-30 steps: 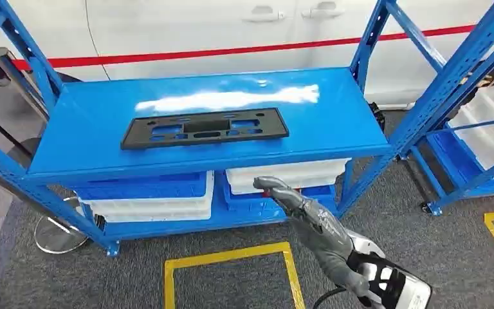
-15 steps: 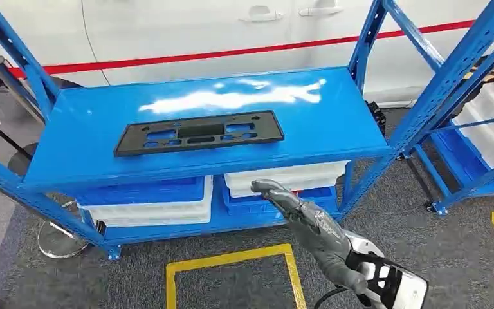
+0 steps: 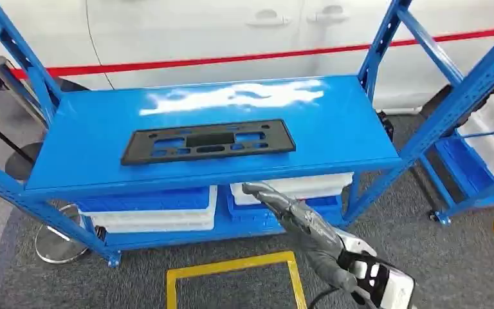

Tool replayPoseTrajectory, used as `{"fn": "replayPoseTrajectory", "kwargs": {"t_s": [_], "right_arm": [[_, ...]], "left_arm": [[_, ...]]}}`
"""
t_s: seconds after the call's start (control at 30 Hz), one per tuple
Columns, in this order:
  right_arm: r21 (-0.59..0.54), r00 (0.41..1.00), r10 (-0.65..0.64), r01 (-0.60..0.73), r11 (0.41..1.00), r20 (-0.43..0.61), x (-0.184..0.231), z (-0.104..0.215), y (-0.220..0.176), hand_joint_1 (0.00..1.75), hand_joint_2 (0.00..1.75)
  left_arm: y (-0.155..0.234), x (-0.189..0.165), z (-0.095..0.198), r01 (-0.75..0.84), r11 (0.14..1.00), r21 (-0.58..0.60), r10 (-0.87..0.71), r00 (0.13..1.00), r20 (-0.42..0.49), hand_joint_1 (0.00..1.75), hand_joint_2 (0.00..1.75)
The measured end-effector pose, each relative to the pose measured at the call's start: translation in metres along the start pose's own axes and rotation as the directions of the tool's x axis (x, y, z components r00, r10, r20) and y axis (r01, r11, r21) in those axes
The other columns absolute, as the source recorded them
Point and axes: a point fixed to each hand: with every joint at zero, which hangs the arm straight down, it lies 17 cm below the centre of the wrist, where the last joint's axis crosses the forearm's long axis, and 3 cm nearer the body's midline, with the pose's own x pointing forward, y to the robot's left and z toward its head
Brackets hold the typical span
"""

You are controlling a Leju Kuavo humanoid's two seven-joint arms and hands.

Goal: Take the parts from the cabinet and place them on the table.

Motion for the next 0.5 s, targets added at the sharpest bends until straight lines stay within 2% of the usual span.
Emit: {"fn": "replayPoseTrajectory", "kwargs": {"t_s": [0.5], "right_arm": [[0.001, 1.0, -0.007, 0.007, 1.0, -0.01, -0.011, -0.005, -0.004, 0.0, 0.0]], "left_arm": [[0.001, 0.001, 0.0, -0.015, 1.0, 0.004, 0.015, 1.0, 0.005, 0.0, 0.0]]}}
